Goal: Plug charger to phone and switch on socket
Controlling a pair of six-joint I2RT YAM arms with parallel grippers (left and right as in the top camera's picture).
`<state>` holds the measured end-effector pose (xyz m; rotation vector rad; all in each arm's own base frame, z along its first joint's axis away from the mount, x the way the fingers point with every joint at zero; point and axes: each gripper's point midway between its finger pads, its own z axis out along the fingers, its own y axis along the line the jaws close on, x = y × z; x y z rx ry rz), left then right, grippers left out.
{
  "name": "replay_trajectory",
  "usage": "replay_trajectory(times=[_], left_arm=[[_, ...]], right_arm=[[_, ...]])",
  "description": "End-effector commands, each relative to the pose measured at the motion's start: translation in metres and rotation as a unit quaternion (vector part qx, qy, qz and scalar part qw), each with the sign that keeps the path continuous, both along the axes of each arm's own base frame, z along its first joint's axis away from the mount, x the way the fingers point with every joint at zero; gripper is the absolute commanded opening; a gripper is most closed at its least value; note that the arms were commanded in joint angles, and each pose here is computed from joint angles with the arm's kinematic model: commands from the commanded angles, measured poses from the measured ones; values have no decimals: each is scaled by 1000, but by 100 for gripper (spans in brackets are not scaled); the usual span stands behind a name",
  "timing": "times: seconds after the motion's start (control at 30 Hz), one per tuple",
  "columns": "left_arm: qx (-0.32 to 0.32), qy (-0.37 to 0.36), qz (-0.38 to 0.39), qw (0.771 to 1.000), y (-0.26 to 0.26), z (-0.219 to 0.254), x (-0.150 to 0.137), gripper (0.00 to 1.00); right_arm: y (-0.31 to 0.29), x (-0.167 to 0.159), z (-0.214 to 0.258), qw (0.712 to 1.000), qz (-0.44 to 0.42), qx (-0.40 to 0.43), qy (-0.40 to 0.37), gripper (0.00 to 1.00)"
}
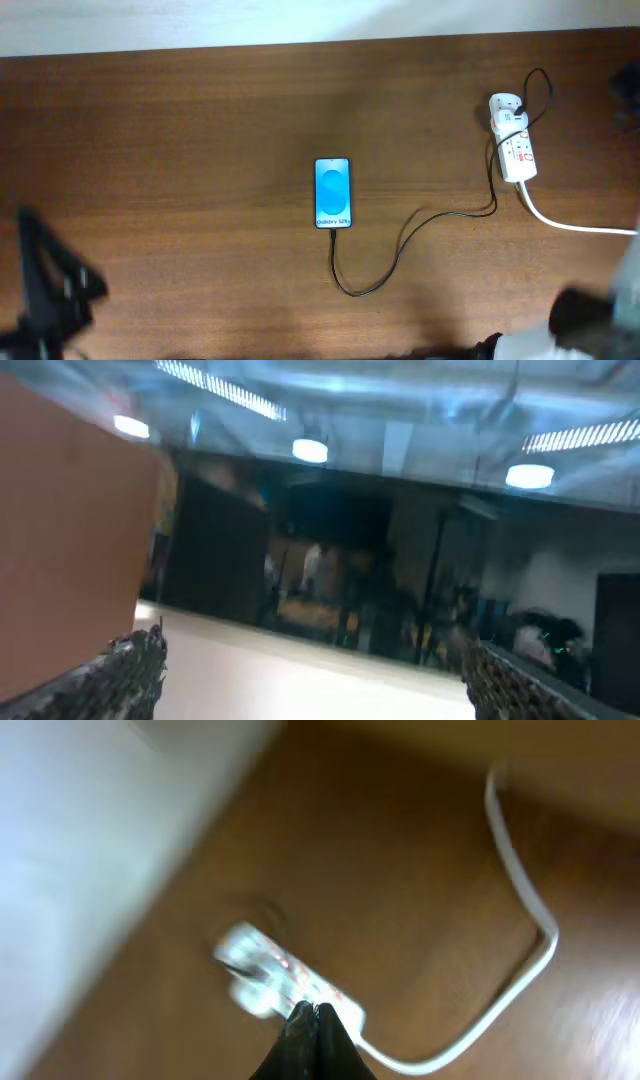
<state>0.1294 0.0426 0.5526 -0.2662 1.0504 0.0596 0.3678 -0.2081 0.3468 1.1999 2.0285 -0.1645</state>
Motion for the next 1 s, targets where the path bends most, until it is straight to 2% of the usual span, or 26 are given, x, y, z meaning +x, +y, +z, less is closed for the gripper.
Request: replay_trajectory(times=[0.0, 0.03, 0.13, 0.2, 0.3, 0.43, 0.6, 0.67, 0.77, 0.83, 0.97], left_arm=[[1, -79, 12, 997, 4, -23, -50, 99], [-1, -113, 12, 994, 4, -28, -69, 99], [-4, -160, 14, 987, 6, -35, -100, 99], [-2, -157, 12, 988, 5, -34, -98, 99], [-2, -166, 13, 986, 5, -32, -102, 99], [0, -159, 22, 987, 5, -34, -101, 99], [10, -158, 36, 987, 3, -34, -102, 99], [23, -160, 23, 987, -4, -32, -101, 99], [28, -154, 16, 988, -6, -34, -98, 99], [30, -132, 12, 991, -8, -41, -91, 99], [74, -115, -50, 989, -33, -45, -81, 99]], right_arm=[[21, -55, 112, 986, 5, -94, -134, 4], [32, -76, 152, 973, 3, -123, -196, 4], [64, -125, 235, 924, 22, -179, -337, 4], [98, -159, 290, 873, 63, -211, -435, 4], [142, -200, 331, 817, 114, -220, -520, 8], [180, -243, 318, 800, 202, -223, -519, 13], [188, -319, 256, 785, 226, -204, -540, 17], [188, -348, 225, 774, 221, -209, -555, 22], [188, -366, 194, 769, 219, -211, -563, 32], [188, -371, 179, 767, 219, -211, -565, 36], [188, -389, 161, 754, 210, -219, -582, 45]])
